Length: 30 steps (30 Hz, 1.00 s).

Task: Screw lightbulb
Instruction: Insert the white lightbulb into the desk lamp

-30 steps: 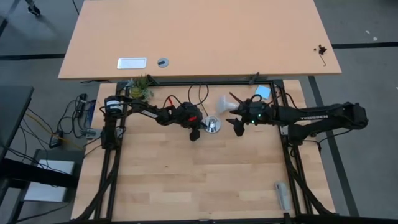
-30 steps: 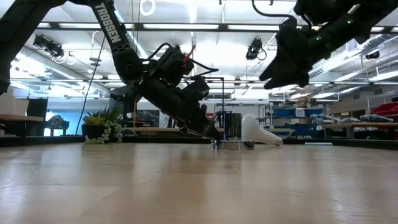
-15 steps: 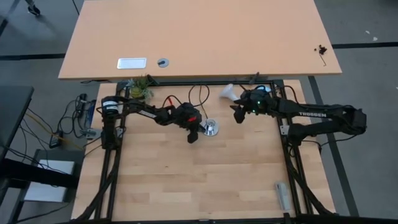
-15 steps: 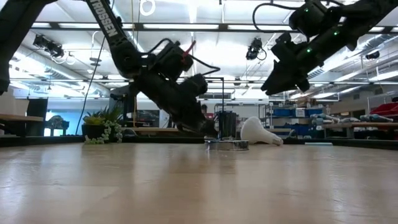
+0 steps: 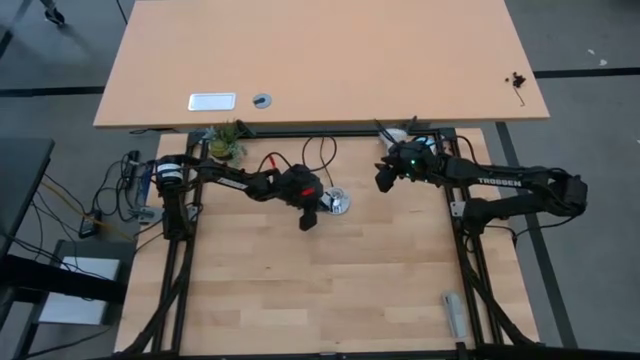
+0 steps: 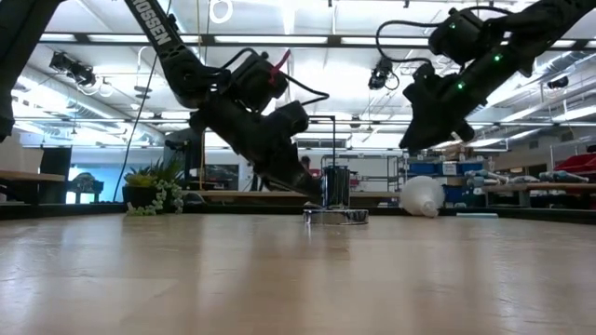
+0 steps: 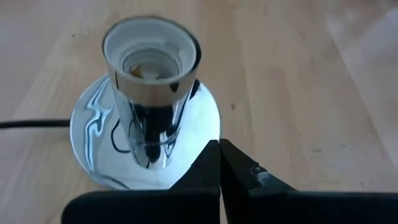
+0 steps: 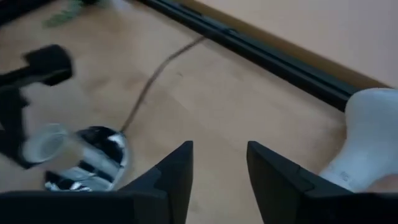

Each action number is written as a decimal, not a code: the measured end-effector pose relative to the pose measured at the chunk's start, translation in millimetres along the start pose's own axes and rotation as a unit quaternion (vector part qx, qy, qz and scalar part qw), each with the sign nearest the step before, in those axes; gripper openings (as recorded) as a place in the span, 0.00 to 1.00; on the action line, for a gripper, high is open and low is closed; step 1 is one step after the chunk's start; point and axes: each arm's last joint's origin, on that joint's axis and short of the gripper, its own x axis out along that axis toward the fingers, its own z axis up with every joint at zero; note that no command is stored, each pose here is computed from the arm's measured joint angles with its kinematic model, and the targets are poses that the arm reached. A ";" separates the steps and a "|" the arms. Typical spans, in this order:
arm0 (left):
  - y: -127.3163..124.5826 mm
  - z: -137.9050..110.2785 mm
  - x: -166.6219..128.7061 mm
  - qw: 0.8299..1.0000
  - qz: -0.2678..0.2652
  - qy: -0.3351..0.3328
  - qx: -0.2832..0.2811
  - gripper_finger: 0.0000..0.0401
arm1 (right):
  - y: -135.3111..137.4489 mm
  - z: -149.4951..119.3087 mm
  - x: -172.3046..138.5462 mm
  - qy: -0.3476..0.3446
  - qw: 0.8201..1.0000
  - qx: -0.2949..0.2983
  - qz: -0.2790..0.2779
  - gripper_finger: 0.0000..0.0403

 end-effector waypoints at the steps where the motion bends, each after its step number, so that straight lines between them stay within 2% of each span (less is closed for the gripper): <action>1: -0.1 1.0 0.0 1.000 -0.003 -0.005 -0.001 0.00 | -2.4 -0.3 0.0 0.004 1.000 0.006 -0.017 0.42; 5: -0.5 5.2 -0.2 1.000 -0.011 -0.025 -0.010 0.00 | -15.1 -1.3 1.0 0.009 0.994 0.075 -0.077 0.53; 9: -0.7 9.0 -0.5 0.999 -0.014 -0.044 -0.022 0.00 | -25.2 -6.0 6.6 0.024 0.979 0.161 -0.125 0.62; 14: -1.0 9.7 -0.6 0.998 -0.019 -0.046 -0.031 0.00 | -34.4 -16.2 26.1 0.048 0.960 0.204 -0.187 0.67; 24: -1.3 9.8 -0.6 0.998 -0.024 -0.046 -0.035 0.00 | -50.1 -36.5 74.7 0.081 0.940 0.235 -0.232 0.65; 30: -1.1 10.4 -0.7 0.998 -0.024 -0.049 -0.033 0.00 | -52.5 -45.8 92.7 0.088 0.943 0.212 -0.240 0.55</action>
